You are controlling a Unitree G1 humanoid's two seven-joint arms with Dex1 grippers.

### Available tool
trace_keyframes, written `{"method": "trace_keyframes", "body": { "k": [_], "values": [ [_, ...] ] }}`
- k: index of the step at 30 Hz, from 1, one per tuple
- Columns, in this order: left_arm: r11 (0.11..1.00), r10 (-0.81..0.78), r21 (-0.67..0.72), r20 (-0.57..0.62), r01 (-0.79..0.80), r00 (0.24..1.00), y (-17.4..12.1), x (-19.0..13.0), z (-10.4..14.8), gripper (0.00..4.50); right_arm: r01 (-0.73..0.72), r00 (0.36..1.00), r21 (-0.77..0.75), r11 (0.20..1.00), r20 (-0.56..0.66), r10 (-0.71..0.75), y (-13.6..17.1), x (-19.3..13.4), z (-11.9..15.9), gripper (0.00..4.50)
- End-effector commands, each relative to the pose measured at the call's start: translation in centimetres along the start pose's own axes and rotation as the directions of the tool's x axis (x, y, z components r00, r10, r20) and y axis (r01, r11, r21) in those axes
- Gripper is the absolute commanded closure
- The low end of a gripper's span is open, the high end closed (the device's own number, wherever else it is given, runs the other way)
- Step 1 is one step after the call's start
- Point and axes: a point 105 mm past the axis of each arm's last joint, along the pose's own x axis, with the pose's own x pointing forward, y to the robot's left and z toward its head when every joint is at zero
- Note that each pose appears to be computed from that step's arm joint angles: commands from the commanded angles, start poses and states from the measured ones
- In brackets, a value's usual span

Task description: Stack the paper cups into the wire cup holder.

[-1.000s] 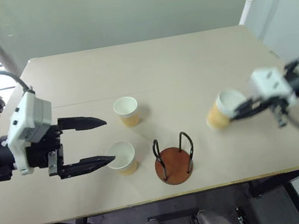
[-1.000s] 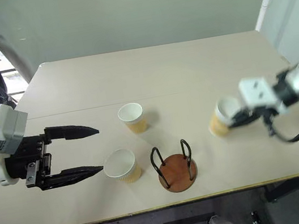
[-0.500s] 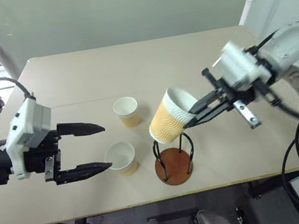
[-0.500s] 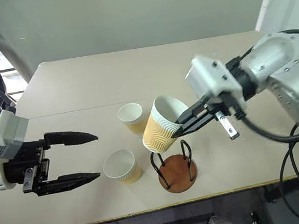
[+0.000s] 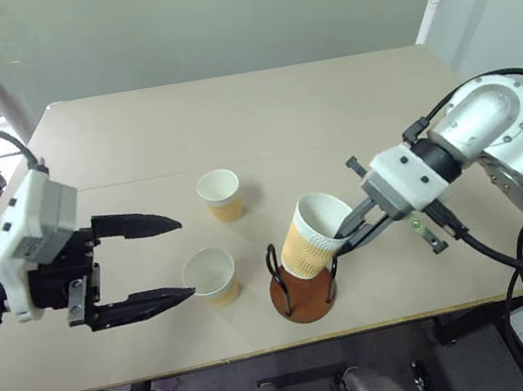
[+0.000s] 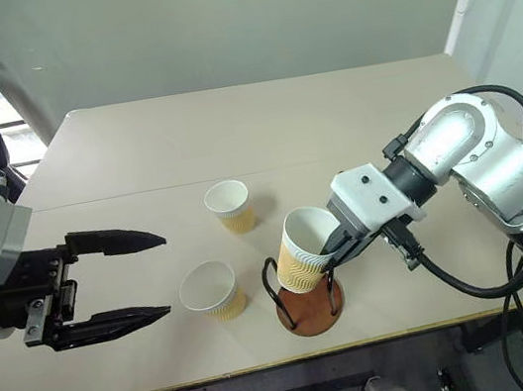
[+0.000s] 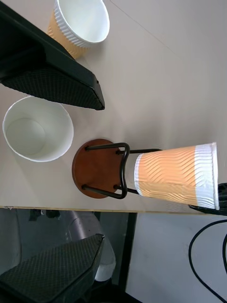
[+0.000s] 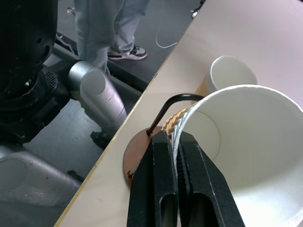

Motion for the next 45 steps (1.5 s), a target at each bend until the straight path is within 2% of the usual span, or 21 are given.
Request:
{"method": "trace_keyframes", "body": {
  "k": [1, 4, 7, 14, 18, 21, 24, 26, 30, 32, 37, 44, 45],
  "values": [
    [0.999, 0.021, 0.037, -0.002, -0.021, 1.0, -0.1, -0.3, 0.7, 0.0, 0.008, 1.0, -0.059, 0.998, -0.02, -0.01, -0.1, 0.0, 0.3, 4.48],
    [0.999, 0.023, 0.039, -0.003, -0.023, 1.0, -0.1, -0.3, 0.7, 0.0, 0.009, 1.0, -0.066, 0.998, -0.024, -0.01, -0.1, 0.0, 0.3, 4.48],
    [0.999, 0.023, 0.039, -0.004, -0.023, 1.0, -0.1, -0.3, 0.7, 0.0, 0.009, 1.0, -0.062, 0.998, -0.028, -0.011, -0.2, 0.1, 0.1, 3.94],
    [1.0, 0.009, 0.022, -0.025, -0.008, 1.0, 0.0, -0.2, 0.1, 0.0, 0.028, 0.998, -0.058, 0.998, -0.045, -0.031, -0.4, -0.1, -0.2, 1.52],
    [1.0, -0.018, 0.014, -0.101, 0.019, 0.995, 0.0, 0.3, -1.3, 0.0, 0.105, 0.992, -0.022, 0.994, -0.07, -0.106, -1.2, -1.3, -0.8, 0.18],
    [0.997, -0.07, 0.016, -0.19, 0.074, 0.979, 0.0, 1.0, -3.0, 0.0, 0.264, 0.962, 0.103, 0.959, -0.101, -0.254, -1.4, -5.0, -2.5, 0.08],
    [0.993, -0.105, 0.027, -0.265, 0.116, 0.959, 0.2, 1.4, -4.4, 0.0, 0.368, 0.928, 0.229, 0.901, -0.023, -0.373, -0.7, -8.4, -2.0, 0.08],
    [0.989, -0.13, 0.028, -0.312, 0.146, 0.941, 0.2, 1.8, -5.6, 0.0, 0.425, 0.884, 0.292, 0.857, 0.069, -0.462, 0.3, -11.3, -0.6, 0.08],
    [0.981, -0.171, 0.033, -0.34, 0.193, 0.925, 0.5, 3.2, -7.0, 0.0, 0.528, 0.724, 0.337, 0.78, 0.301, -0.621, 1.6, -15.7, 4.7, 0.08],
    [0.977, -0.185, 0.038, -0.343, 0.21, 0.921, 0.8, 3.6, -7.2, 0.0, 0.532, 0.684, 0.356, 0.768, 0.353, -0.638, 2.7, -16.2, 6.1, 0.08],
    [0.967, -0.224, 0.033, -0.376, 0.254, 0.899, 1.4, 4.3, -8.5, 0.0, 0.497, 0.712, 0.457, 0.738, 0.271, -0.648, 4.0, -13.4, 4.9, 0.08],
    [0.953, -0.267, 0.021, -0.412, 0.302, 0.871, 1.4, 5.1, -9.8, 0.0, 0.521, 0.703, 0.472, 0.711, 0.235, -0.671, 4.4, -12.7, 5.2, 0.08],
    [0.954, -0.264, 0.023, -0.412, 0.3, 0.872, 1.5, 5.2, -9.9, 0.18, 0.517, 0.709, 0.477, 0.711, 0.227, -0.668, 4.6, -12.6, 5.2, 0.02]
  ]
}}
